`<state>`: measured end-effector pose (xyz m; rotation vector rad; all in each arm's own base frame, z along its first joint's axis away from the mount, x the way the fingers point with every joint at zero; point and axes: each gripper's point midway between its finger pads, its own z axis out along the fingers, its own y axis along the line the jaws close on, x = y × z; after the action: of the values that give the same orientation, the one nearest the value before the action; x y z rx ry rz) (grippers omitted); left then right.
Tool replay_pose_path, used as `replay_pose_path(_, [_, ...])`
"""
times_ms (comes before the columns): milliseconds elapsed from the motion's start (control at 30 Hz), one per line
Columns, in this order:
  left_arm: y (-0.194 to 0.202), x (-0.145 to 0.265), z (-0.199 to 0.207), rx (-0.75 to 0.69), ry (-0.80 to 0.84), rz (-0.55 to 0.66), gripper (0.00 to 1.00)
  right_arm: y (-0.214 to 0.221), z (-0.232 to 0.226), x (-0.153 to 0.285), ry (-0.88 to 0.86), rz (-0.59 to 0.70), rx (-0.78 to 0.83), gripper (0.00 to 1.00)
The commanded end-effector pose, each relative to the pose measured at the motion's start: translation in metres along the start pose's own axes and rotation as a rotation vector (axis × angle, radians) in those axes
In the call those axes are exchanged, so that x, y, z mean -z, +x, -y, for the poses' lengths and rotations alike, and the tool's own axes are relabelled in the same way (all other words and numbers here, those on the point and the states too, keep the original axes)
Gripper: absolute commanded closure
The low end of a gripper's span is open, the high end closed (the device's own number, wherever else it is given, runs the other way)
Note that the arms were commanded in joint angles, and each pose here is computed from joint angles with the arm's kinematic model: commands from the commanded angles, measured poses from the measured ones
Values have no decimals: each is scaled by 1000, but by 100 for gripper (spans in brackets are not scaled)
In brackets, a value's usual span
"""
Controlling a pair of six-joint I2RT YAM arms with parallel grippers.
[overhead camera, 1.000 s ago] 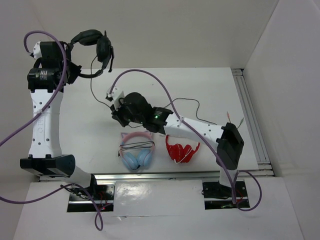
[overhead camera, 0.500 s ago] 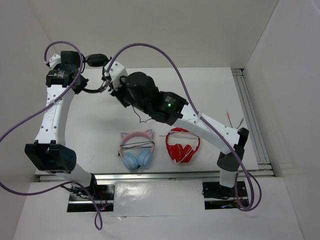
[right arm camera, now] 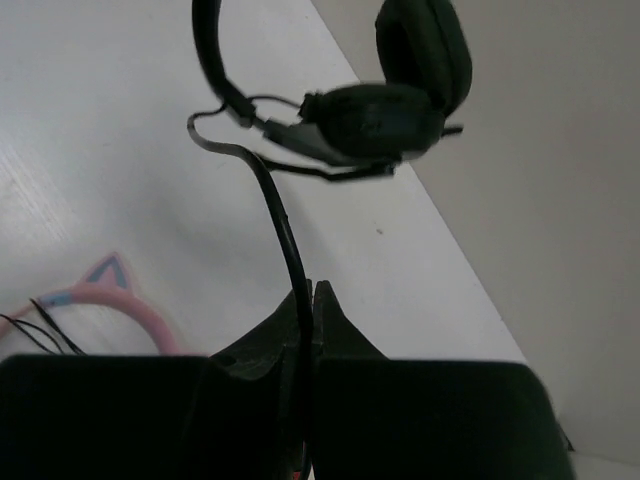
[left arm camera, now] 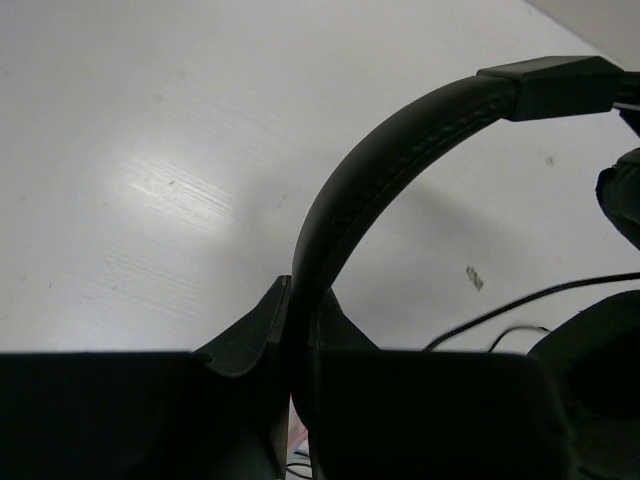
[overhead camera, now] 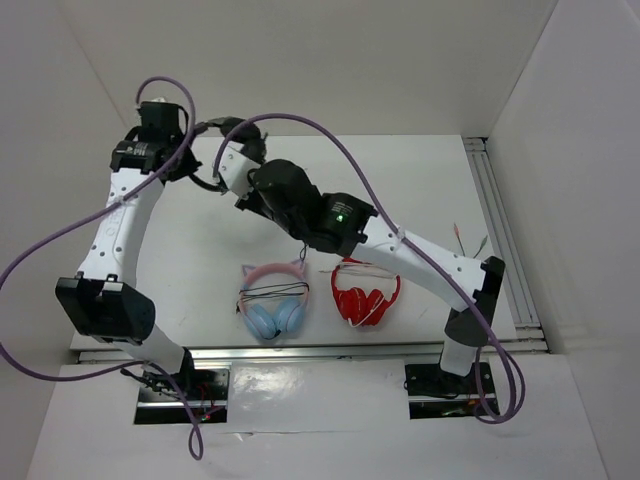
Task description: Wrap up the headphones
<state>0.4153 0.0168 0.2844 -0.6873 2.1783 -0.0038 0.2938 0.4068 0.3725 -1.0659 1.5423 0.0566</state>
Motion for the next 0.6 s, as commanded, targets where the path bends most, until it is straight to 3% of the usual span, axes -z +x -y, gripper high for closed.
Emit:
replay_pose_path(0, [6,17,43,-234,182,47,100,-15,63,8,141,85,10,100])
replay_pose_path(133, [42,30,50,-371,230,59,100,-11,116,0,219,126,-22,100])
replay_pose_path(333, [56,75,73,-528,306,155,100,-7,170,-8,268,143,-35,100])
replay_pose_path(467, [76,102,99,-604,423,154,100,4,180,-18,229,157,-90,100])
replay_pose_path(567, [94,132,126,-659,610,122,100,13,182,-27,203,173,-123,100])
